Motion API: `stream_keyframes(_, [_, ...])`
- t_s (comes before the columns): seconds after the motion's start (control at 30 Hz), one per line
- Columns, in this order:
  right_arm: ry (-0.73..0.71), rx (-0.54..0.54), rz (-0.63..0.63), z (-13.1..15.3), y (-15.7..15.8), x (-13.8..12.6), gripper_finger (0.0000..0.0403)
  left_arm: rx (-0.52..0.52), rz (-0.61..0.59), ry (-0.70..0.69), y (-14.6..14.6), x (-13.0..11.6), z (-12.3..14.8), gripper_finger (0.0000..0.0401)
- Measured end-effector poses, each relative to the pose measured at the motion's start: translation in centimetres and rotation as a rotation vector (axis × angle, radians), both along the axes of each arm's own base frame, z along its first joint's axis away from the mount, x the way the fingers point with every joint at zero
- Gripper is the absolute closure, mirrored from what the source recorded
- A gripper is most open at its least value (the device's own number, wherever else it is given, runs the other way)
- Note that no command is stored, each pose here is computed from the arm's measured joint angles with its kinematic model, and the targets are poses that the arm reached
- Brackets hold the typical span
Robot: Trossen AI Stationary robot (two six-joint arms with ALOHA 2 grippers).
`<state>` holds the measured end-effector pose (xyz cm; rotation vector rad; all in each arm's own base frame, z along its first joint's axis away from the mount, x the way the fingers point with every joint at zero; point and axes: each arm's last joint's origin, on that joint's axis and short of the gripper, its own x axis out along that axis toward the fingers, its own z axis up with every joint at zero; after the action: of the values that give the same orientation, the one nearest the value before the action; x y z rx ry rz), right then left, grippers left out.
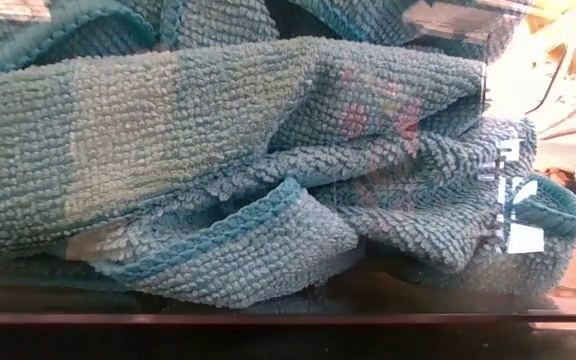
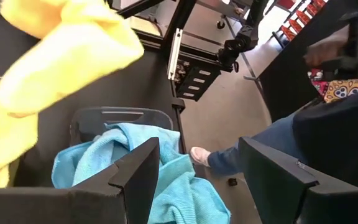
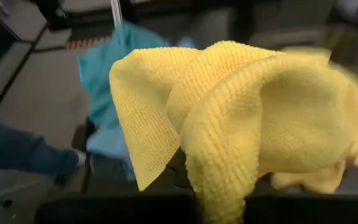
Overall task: Sort microfiber towel by color & place in baskets
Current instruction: Put the yellow microfiber cloth into the top transparent bin
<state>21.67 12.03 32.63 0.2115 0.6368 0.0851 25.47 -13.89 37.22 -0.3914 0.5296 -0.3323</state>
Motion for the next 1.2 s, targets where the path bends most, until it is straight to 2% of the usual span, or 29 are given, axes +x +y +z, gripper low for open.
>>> stream_keyframes(0.23, [-0.113,-0.049,-0.009,3.7,-2.0,1.1,0.0403,0.053,0.039,-0.027,0.1,0.1,0.0,0.0175])
stream_keyframes(0.47, [-0.149,-0.061,0.022,4.5,-3.8,3.2,0.0403,0.087,0.061,-0.043,0.2,0.1,0.0,0.0175])
stream_keyframes(0.83, [-0.108,-0.064,0.107,2.1,-5.2,7.3,0.0402,0.102,0.087,-0.059,0.3,0.2,0.1,0.0175])
stream_keyframes(1.2, [-0.051,-0.059,0.133,-1.2,-7.4,11.1,0.0402,0.103,0.092,-0.061,0.3,0.2,0.1,0.0175])
